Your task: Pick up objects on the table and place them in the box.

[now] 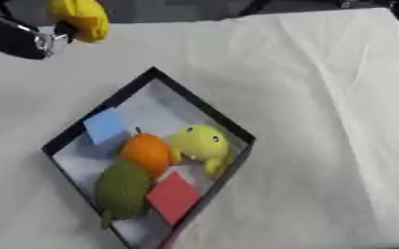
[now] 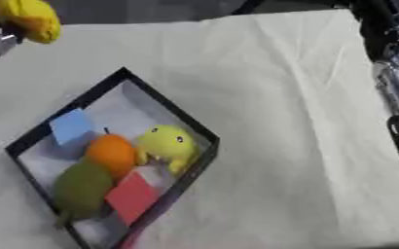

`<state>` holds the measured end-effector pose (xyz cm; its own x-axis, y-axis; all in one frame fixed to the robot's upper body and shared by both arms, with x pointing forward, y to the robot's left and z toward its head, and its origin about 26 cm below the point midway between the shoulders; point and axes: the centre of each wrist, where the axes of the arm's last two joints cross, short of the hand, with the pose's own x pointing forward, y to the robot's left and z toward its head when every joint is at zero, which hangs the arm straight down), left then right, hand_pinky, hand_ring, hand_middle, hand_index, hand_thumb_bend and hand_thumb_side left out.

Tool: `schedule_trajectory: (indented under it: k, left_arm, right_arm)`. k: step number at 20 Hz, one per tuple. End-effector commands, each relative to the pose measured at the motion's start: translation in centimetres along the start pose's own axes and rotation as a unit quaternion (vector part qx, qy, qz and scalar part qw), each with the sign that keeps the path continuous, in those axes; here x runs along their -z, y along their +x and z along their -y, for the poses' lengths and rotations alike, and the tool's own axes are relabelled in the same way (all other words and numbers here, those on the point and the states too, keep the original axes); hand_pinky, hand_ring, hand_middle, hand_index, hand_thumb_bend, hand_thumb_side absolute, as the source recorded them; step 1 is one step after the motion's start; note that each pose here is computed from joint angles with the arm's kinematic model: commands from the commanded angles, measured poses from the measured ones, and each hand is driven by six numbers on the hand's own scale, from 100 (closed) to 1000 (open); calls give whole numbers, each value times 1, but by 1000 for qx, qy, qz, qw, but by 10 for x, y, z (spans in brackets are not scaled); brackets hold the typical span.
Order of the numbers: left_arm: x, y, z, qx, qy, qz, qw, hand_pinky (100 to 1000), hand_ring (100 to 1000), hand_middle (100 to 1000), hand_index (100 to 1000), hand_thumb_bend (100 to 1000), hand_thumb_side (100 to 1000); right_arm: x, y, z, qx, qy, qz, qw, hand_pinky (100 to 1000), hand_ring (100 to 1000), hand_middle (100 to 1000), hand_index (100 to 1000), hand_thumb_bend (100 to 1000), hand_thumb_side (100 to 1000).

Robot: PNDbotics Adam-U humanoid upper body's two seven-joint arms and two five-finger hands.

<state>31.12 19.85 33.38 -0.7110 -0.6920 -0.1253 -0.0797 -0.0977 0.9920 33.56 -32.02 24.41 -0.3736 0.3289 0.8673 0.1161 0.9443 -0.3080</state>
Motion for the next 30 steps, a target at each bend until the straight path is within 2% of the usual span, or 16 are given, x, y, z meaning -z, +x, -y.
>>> schedule_trajectory:
  k: [1,3,4,5,7,13,19,28,30]
  left_arm:
    - [-12,11,-8,10,-20,48,999,746,697,617,654,100,100]
    - [-12,12,-4,5,-36,74,997,745,697,616,654,100,100]
    - [-12,12,-1,2,-44,83,996,743,695,615,654,159,100]
    - [-12,12,2,-2,-53,91,994,742,695,615,654,100,100]
    - [-11,13,11,-12,-74,99,992,743,695,617,657,100,100]
    - [-5,19,33,-35,-135,104,985,742,694,617,658,100,100]
    - [5,31,38,-43,-153,115,981,741,692,619,663,100,100]
    - [17,48,49,-53,-163,98,980,739,705,649,689,100,101]
    - [19,51,51,-50,-167,96,980,749,724,675,710,160,151]
  right_arm:
    - [1,11,7,-14,-2,18,1000,928,746,736,822,100,680]
    - [1,10,7,-15,-2,17,1000,928,746,736,822,100,680]
    - [0,10,7,-15,-2,16,1000,927,746,736,822,100,679]
    - [0,10,7,-15,-2,16,1000,928,746,736,822,100,678]
    - [0,9,7,-14,-1,16,1000,928,746,736,822,100,679]
    - [0,8,6,-14,1,12,1000,927,745,735,822,100,685]
    - [0,7,6,-15,3,10,1000,927,745,735,821,100,688]
    - [0,6,4,-12,5,9,1000,928,745,734,821,100,696]
    - [0,6,4,-12,5,9,1000,928,745,734,821,100,698]
